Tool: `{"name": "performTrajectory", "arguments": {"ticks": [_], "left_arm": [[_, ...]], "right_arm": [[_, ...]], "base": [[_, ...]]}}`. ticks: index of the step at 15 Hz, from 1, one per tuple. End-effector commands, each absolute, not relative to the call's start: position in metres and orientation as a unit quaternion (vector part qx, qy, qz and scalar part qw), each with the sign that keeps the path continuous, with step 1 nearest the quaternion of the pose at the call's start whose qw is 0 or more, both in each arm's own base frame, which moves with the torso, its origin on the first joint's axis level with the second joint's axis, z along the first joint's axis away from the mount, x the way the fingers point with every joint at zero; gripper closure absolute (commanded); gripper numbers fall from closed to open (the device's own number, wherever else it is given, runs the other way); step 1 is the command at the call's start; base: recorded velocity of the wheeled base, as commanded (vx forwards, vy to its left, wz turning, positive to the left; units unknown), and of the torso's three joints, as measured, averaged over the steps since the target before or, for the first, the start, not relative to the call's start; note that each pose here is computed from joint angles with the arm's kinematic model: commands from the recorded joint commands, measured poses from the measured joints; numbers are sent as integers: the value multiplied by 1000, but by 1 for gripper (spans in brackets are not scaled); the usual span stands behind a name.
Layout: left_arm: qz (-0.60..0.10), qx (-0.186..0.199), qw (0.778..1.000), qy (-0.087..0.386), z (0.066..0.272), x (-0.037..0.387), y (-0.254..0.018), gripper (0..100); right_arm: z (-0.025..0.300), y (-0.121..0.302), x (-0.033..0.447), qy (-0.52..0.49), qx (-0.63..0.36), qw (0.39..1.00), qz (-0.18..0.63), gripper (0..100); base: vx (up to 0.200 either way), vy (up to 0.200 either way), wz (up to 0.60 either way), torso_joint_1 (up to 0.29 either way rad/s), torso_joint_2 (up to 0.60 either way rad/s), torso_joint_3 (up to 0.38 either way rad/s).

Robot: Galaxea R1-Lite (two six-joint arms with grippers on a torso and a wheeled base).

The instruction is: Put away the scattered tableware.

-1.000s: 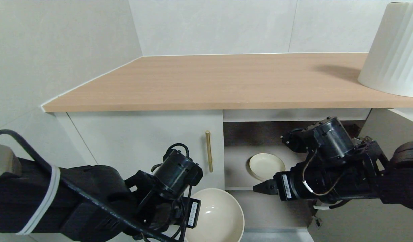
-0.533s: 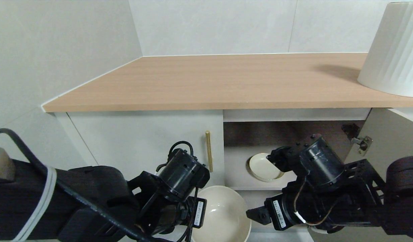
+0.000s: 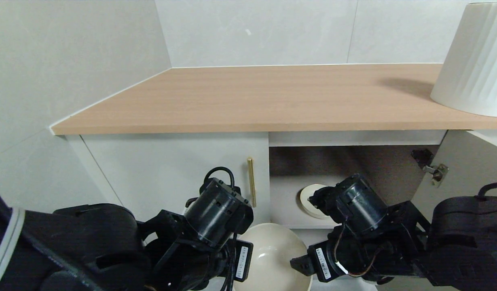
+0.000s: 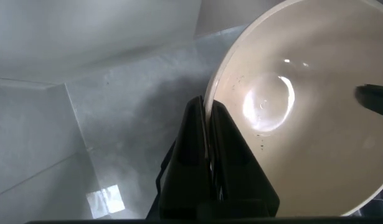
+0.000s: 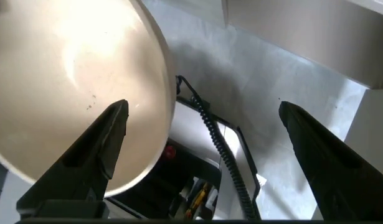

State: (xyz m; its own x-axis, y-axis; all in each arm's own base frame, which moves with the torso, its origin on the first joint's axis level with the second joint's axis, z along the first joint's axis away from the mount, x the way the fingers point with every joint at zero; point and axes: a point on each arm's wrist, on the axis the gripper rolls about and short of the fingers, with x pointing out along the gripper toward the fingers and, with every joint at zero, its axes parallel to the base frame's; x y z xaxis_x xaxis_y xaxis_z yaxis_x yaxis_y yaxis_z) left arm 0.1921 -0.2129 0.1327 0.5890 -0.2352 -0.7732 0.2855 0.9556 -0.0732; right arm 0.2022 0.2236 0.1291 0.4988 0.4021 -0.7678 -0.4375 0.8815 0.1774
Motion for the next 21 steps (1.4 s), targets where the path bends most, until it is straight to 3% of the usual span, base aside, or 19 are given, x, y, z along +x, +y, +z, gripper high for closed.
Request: {"name": "performTrajectory", "arguments": {"ticks": [1, 2, 3, 18, 19, 21], "left_arm": [[-147, 28, 892, 427, 134, 192, -213, 100], [-147, 29, 891, 428, 134, 191, -212, 100], [-148, 29, 891, 428, 134, 191, -213, 100], [-148, 30, 890, 430, 132, 191, -214, 100], [-148, 30, 890, 430, 132, 191, -214, 0], [-146, 27, 891, 429, 132, 192, -215, 0]], "right_arm": [[126, 225, 203, 440, -21, 865, 242, 0], [126, 226, 204, 436, -19, 866, 243, 0], [125, 226, 204, 436, -19, 866, 243, 100], [123, 226, 205, 439, -21, 865, 241, 100], [123, 226, 205, 439, -22, 865, 241, 100], [121, 227, 205, 441, -23, 865, 240, 100]], "base": [[0, 0, 0, 0, 0, 0], [0, 0, 0, 0, 0, 0], [0, 0, 0, 0, 0, 0], [0, 0, 0, 0, 0, 0], [0, 0, 0, 0, 0, 0], [0, 0, 0, 0, 0, 0]]}}
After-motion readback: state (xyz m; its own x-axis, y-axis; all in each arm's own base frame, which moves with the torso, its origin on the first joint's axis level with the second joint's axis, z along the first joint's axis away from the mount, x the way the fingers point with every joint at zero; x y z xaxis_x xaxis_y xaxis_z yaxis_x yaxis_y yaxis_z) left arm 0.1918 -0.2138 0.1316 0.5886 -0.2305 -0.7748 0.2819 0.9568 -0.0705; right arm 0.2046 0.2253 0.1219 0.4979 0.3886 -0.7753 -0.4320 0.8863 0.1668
